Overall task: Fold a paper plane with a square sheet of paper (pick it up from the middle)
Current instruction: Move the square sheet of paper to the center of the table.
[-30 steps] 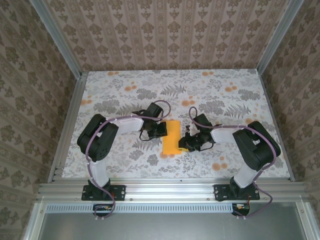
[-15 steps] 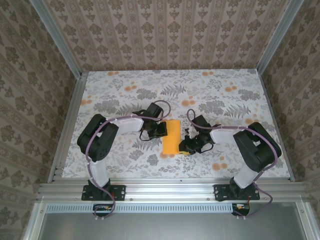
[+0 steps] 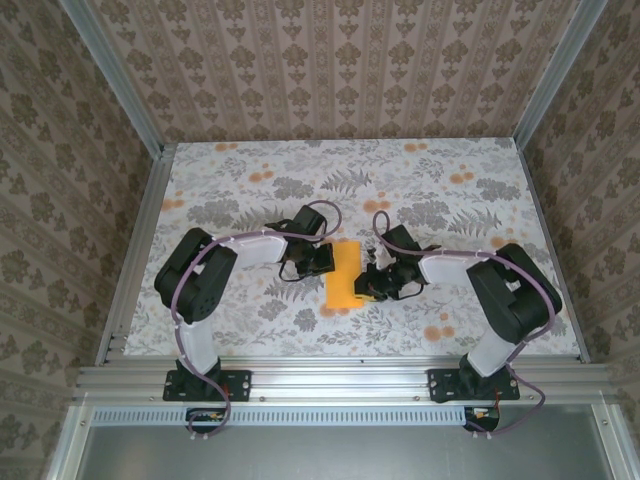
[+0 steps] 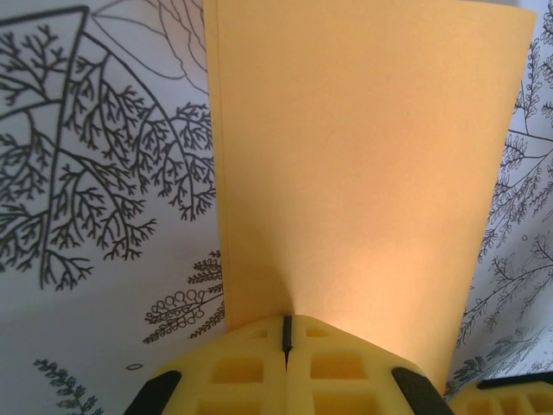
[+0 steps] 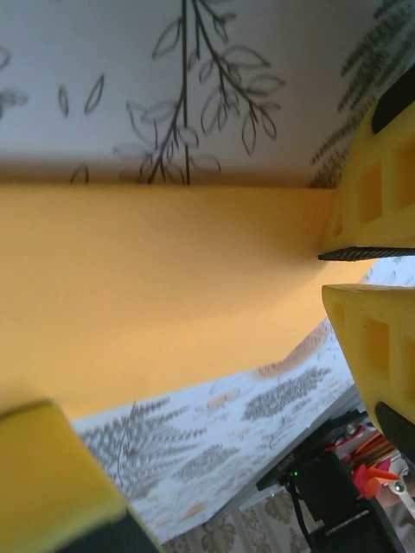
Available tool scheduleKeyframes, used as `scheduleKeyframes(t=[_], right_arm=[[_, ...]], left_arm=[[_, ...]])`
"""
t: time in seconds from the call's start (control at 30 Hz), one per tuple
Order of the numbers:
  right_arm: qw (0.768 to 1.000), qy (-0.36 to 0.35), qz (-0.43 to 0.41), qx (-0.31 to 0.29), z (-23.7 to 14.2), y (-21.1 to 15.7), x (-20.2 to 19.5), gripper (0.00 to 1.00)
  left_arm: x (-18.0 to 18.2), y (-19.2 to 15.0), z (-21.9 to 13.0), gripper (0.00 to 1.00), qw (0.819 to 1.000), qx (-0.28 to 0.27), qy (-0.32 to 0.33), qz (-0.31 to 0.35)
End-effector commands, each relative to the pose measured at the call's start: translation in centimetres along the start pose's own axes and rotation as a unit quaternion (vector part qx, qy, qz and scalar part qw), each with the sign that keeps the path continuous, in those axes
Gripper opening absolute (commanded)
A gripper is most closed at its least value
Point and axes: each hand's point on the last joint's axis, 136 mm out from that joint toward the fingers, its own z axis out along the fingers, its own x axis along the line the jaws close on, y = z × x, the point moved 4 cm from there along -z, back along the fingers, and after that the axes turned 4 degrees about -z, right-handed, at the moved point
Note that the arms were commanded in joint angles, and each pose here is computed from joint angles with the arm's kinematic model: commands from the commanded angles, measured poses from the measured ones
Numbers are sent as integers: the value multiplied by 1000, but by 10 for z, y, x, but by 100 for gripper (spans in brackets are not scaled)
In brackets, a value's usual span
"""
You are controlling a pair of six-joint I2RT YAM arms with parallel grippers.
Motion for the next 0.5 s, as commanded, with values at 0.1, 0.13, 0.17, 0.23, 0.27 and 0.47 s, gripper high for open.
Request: scheduleKeyframes(t=[0.1,0.13,0.17,0.23,0.27,0.47], right_arm=[[999,-42,25,24,10,-11,-21,17],[999,-41,22,27,11,-12,-19,17],[999,-37,16,30,12,-13,-15,18],[999,-32,4,36,15,-14,-8,17],[999,-29,1,39,17,-15,-6,17],[999,2,-21,48,27,-13,9,16]], left_arm=[[40,-20,14,4,996,33,85,-23],[34,-18,11,5,997,29,71,-20],[26,-15,5,6,998,24,50,-15],[8,-9,-7,12,1000,9,9,-3],[-2,-6,-15,14,1000,-1,-15,4],[-43,3,-39,22,992,-25,-115,38]])
